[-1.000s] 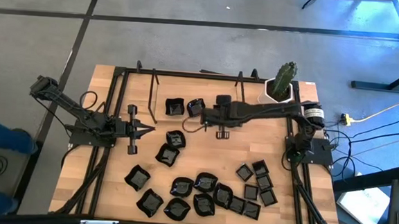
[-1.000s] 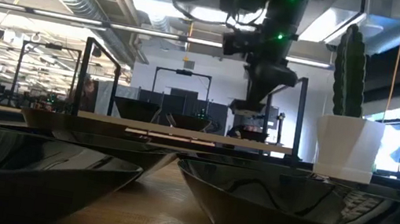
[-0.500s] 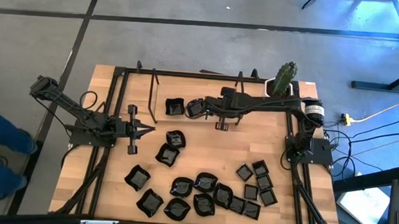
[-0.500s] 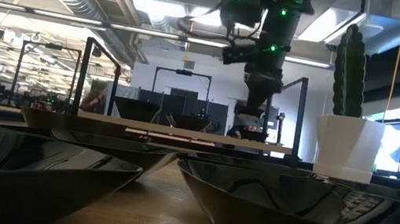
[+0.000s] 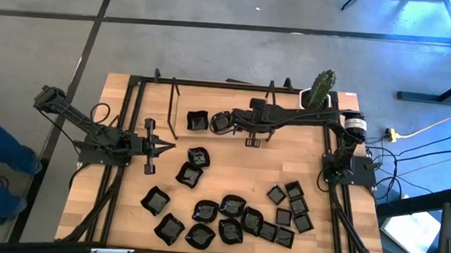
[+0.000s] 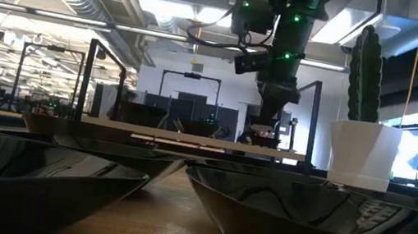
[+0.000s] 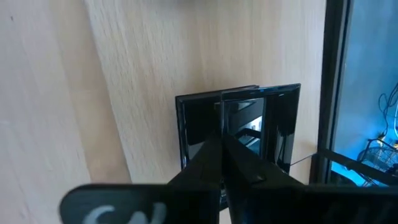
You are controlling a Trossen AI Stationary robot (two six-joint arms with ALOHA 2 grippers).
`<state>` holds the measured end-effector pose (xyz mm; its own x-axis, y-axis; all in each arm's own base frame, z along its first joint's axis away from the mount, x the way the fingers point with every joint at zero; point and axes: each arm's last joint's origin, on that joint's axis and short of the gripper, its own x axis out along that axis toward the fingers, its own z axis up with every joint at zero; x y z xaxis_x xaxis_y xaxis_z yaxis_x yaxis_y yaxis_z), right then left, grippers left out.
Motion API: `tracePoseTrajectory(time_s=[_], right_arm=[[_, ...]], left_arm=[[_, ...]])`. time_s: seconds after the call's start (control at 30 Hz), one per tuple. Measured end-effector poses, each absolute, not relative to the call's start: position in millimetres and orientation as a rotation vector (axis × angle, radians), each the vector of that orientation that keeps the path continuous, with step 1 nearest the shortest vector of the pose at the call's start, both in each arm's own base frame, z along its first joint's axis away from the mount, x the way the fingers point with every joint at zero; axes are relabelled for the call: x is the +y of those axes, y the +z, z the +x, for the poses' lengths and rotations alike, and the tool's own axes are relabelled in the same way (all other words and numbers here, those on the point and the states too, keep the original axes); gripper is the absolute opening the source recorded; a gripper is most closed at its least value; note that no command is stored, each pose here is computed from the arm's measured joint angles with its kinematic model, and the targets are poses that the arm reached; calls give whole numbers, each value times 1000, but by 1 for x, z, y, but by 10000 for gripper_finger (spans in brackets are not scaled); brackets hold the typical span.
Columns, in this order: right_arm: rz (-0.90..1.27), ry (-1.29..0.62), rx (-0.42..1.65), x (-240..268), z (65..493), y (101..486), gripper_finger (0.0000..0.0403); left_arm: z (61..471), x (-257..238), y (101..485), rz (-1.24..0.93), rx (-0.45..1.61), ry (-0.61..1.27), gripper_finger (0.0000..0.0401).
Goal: Pick & Place Mini shaped plates
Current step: Stack the square plate on the top of the square plate on the shelf
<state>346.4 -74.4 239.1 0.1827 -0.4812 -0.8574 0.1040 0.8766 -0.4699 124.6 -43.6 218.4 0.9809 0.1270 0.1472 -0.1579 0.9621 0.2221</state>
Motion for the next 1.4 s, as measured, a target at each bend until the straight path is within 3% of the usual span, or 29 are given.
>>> tracePoseTrajectory(time_s=[0.53, 0.9, 1.4], right_arm=[[-298, -446, 1323, -78, 346, 239, 4], [-363, -351, 1330, -78, 347, 239, 4], [-267, -366, 1317, -83, 346, 238, 5]], left_arm=[[125, -44, 218, 198, -134, 142, 6], [125, -44, 218, 189, -130, 140, 7], [125, -44, 217, 203, -122, 140, 6]])
